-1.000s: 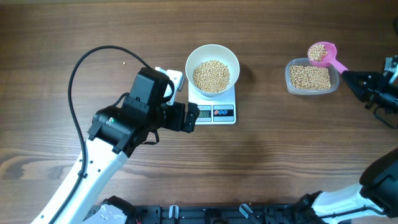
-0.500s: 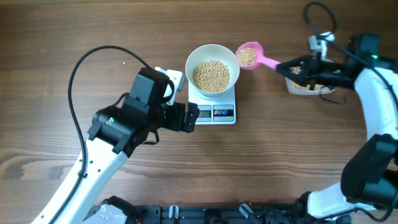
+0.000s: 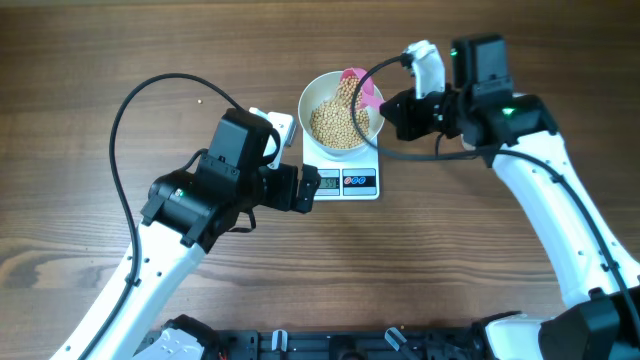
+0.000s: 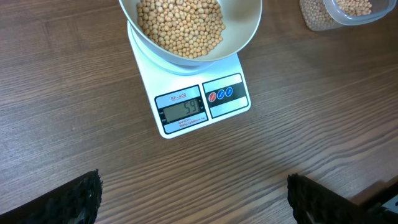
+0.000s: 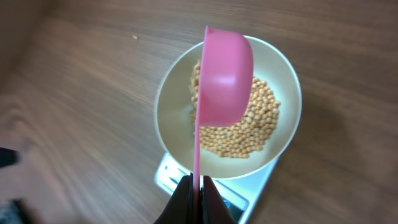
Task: Scoop item into bowl and weigh 150g on scale
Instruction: 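Tilt the scoop with the right gripper to pour soybeans into the bowl, then move the empty scoop with the right gripper back to the soybean tub, then dip the scoop into the soybeans with the right gripper and fill it, then carry the filled scoop with the right gripper over the white bowl, then tilt the scoop with the right gripper to pour soybeans into the bowl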
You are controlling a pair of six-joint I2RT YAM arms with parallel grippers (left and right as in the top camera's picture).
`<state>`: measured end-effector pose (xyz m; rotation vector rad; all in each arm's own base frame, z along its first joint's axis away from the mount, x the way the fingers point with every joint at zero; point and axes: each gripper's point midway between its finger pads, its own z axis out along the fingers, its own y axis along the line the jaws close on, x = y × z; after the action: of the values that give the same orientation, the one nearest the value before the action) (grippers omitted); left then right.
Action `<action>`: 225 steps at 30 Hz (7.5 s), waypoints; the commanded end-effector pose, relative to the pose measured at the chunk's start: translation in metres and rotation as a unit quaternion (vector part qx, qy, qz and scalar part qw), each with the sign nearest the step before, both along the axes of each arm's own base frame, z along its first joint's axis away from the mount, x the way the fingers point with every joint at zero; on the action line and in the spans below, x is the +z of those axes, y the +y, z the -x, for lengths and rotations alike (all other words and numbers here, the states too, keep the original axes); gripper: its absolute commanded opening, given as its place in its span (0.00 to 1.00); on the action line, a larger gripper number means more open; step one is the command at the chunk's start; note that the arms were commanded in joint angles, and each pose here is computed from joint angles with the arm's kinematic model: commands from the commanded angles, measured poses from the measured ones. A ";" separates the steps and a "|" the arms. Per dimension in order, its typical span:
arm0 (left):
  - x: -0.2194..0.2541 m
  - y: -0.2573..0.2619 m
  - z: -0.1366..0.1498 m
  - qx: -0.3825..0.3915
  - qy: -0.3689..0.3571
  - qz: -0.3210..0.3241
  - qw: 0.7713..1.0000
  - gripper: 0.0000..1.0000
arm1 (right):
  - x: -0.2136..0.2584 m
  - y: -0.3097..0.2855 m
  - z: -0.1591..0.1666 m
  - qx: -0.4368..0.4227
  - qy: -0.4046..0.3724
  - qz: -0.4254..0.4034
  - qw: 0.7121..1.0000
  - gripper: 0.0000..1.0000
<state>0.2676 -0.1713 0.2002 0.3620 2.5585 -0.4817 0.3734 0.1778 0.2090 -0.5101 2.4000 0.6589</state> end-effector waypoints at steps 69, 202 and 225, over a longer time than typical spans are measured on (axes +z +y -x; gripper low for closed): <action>0.002 -0.003 0.001 -0.004 0.000 0.005 1.000 1.00 | -0.052 -0.280 0.023 -0.305 0.119 0.216 0.920 0.04; 0.002 -0.003 0.001 -0.004 0.000 0.005 1.000 1.00 | -0.001 -0.012 -0.022 -0.028 -0.002 -0.055 0.998 0.04; 0.002 -0.003 0.001 -0.004 0.000 0.005 1.000 1.00 | 0.016 0.005 -0.012 0.050 -0.164 0.162 0.972 0.04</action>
<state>0.2676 -0.1713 0.2002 0.3620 2.5585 -0.4817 0.3820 0.1849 0.2074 -0.7806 2.2407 0.2612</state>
